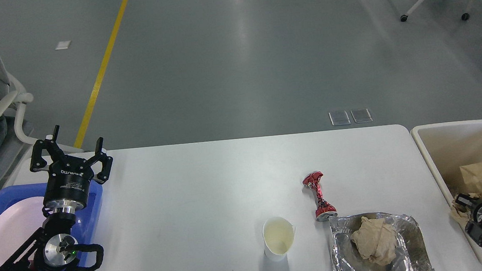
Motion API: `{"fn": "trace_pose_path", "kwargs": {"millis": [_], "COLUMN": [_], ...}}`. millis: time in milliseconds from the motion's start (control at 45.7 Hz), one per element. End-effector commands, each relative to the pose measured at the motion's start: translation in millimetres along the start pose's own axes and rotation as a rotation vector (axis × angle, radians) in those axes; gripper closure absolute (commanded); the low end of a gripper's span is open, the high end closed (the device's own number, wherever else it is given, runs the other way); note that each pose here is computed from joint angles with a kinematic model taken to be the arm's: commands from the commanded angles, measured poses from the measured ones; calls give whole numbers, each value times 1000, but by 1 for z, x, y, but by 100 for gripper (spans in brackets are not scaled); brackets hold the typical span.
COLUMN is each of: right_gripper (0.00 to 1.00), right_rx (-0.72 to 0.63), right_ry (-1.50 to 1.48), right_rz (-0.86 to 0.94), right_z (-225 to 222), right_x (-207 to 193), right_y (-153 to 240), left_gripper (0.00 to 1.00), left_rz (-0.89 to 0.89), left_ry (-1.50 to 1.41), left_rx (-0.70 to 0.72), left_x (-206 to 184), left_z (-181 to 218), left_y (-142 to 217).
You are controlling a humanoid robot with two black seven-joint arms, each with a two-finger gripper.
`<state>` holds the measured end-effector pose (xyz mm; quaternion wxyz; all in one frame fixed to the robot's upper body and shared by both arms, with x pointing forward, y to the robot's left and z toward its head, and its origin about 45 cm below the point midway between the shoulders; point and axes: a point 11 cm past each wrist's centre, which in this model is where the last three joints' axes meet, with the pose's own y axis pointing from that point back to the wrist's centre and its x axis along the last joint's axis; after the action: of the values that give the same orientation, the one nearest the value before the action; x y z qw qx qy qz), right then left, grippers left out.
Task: Tidy desktop
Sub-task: 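Lower the bag into the white bin and release it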
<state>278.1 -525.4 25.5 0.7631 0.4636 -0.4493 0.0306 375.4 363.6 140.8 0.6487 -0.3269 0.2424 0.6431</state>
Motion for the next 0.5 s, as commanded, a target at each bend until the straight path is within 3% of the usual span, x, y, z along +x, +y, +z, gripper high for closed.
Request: {"fn": "trace_pose_path", "kwargs": {"millis": [0, 153, 197, 263, 284, 306, 481], "right_gripper": [100, 100, 73, 20, 6, 0, 0], "right_rx": [-14, -14, -11, -9, -9, -10, -9], "right_ry": [-30, -31, -34, -39, -42, -44, -42], "right_rz": [1, 5, 15, 58, 84, 105, 129], "right_z": [8, 9, 8, 7, 7, 7, 7], "right_x": [4, 4, 5, 8, 11, 13, 13], "right_y": [-1, -1, -1, 0, 0, 0, 1], "left_gripper": [4, 4, 4, 4, 4, 4, 4], "left_rz": [0, 0, 0, 0, 0, 0, 0], "left_ry": [0, 0, 0, 0, 0, 0, 0], "left_rx": [0, 0, 0, 0, 0, 0, 0], "left_x": [0, 0, 0, 0, 0, 0, 0], "left_z": [0, 0, 0, 0, 0, 0, 0], "left_y": [0, 0, 0, 0, 0, 0, 0]}}
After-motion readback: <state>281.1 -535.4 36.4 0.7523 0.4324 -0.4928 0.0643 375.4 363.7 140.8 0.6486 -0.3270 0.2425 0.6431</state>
